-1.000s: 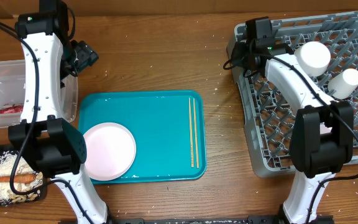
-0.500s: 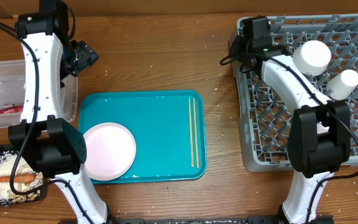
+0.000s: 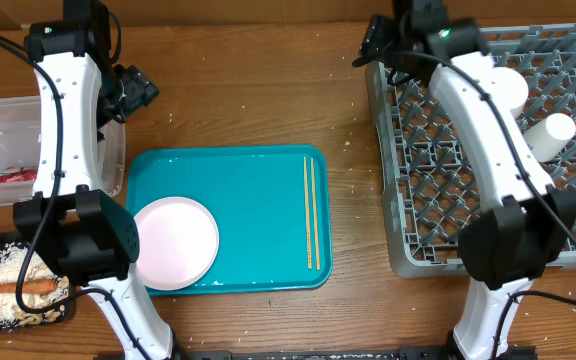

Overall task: Sort waste into correct bins and load items into the dishwasher
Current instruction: 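Move the right gripper to the chopsticks and grasp one, then carry the chopstick to the rack and drop it in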

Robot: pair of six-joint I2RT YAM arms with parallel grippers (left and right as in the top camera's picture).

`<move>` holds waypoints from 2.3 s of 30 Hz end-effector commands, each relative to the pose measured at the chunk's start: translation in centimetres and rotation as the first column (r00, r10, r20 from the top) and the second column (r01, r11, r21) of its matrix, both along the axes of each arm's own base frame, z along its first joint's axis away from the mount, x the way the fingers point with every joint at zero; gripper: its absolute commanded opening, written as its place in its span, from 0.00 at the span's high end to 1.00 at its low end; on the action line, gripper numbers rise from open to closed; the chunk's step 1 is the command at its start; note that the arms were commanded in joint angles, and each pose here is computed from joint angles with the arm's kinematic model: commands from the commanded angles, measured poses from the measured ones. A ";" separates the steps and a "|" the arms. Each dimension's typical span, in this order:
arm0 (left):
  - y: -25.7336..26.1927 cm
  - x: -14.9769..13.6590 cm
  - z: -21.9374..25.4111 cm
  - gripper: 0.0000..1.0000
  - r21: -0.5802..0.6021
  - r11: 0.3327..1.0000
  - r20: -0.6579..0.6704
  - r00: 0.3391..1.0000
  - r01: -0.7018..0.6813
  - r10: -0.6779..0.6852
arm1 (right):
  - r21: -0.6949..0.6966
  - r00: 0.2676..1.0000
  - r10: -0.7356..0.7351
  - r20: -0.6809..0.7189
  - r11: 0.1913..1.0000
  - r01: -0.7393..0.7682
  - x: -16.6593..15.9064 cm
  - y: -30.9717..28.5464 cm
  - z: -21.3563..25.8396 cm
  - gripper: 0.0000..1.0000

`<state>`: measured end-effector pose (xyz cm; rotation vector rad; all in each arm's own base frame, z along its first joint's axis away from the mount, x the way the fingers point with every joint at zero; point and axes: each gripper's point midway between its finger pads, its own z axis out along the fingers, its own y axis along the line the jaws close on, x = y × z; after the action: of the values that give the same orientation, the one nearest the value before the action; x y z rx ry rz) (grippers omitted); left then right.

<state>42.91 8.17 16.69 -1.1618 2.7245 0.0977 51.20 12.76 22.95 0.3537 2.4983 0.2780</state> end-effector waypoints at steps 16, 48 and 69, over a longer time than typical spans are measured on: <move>-0.1 0.1 0.4 0.00 0.003 1.000 0.011 1.000 -0.004 0.004 | 0.031 0.660 0.408 -0.631 0.863 -0.504 -22.3 15.0 -16.6 0.33; -0.1 0.1 0.4 0.00 0.003 1.000 0.011 1.000 -0.004 0.004 | -0.061 0.684 0.282 -0.672 0.900 -0.431 -21.5 15.4 -21.7 0.96; -0.1 0.1 0.4 0.00 0.003 1.000 0.011 1.000 -0.004 0.004 | -0.019 0.909 0.270 -0.319 0.956 -0.291 -7.9 -7.9 -2.9 0.96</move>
<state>42.91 8.16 16.69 -1.1618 2.7248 0.0966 42.56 5.24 20.73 0.1335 2.8738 0.1963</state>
